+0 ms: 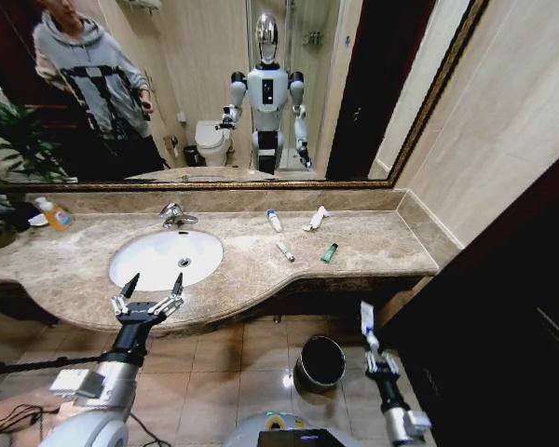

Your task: Pick up the trash from the sink and place it in the trash bin.

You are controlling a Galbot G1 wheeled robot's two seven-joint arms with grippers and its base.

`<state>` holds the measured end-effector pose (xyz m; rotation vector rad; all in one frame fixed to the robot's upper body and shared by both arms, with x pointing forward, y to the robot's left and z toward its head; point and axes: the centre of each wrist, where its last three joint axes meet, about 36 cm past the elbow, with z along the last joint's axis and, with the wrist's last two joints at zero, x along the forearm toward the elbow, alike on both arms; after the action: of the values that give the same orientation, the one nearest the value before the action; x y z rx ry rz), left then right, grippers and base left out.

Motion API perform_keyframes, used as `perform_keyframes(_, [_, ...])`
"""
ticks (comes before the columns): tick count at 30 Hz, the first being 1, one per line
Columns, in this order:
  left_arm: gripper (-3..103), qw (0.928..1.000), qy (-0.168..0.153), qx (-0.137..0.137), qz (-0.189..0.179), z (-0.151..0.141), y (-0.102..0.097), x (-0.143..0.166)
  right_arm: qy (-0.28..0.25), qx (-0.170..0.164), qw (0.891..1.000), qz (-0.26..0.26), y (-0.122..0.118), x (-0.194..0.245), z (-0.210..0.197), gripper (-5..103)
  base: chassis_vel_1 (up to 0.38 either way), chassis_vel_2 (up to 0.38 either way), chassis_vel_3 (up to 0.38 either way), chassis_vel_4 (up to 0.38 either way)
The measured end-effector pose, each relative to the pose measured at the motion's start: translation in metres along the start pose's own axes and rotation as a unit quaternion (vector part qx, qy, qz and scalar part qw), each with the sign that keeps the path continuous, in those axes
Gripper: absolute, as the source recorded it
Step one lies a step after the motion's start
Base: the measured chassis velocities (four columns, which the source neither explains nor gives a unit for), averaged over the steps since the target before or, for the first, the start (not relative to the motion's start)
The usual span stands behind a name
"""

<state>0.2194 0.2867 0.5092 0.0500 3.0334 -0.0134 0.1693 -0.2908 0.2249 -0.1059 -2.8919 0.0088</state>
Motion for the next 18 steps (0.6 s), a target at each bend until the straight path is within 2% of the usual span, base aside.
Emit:
perform_keyframes(2, [100, 1.0, 0.0, 0.0, 0.0, 0.0, 0.0, 0.0, 0.035, 0.03, 0.999, -0.016, -0.002, -0.016, 0.027, 25, 0.0, 0.0, 0.0, 0.0])
perform_keyframes(3, [100, 1.0, 0.0, 0.0, 0.0, 0.0, 0.0, 0.0, 0.035, 0.03, 0.999, -0.016, -0.002, -0.016, 0.027, 25, 0.0, 0.0, 0.0, 0.0])
perform_keyframes(5, [100, 1.0, 0.0, 0.0, 0.0, 0.0, 0.0, 0.0, 0.074, 0.066, 0.994, -0.042, -0.005, -0.033, 0.049, 25, 0.0, 0.0, 0.0, 0.0])
perform_keyframes(6, [100, 1.0, 0.0, 0.0, 0.0, 0.0, 0.0, 0.0, 0.074, 0.066, 0.994, -0.042, -0.005, -0.033, 0.049, 25, 0.0, 0.0, 0.0, 0.0])
perform_keyframes(10, [100, 1.0, 0.0, 0.0, 0.0, 0.0, 0.0, 0.0, 0.133, 0.115, 0.982, -0.071, 0.0, -0.057, 0.09, 25, 0.0, 0.0, 0.0, 0.0])
perform_keyframes(11, [100, 1.0, 0.0, 0.0, 0.0, 0.0, 0.0, 0.0, 0.133, 0.115, 0.982, -0.071, 0.0, -0.057, 0.09, 25, 0.0, 0.0, 0.0, 0.0])
perform_keyframes(13, [100, 1.0, 0.0, 0.0, 0.0, 0.0, 0.0, 0.0, 0.169, 0.142, 0.972, -0.082, 0.005, -0.067, 0.117, 25, 0.0, 0.0, 0.0, 0.0])
perform_keyframes(18, [100, 1.0, 0.0, 0.0, 0.0, 0.0, 0.0, 0.0, 0.212, 0.15, 0.961, -0.091, 0.009, -0.084, 0.144, 25, 0.0, 0.0, 0.0, 0.0])
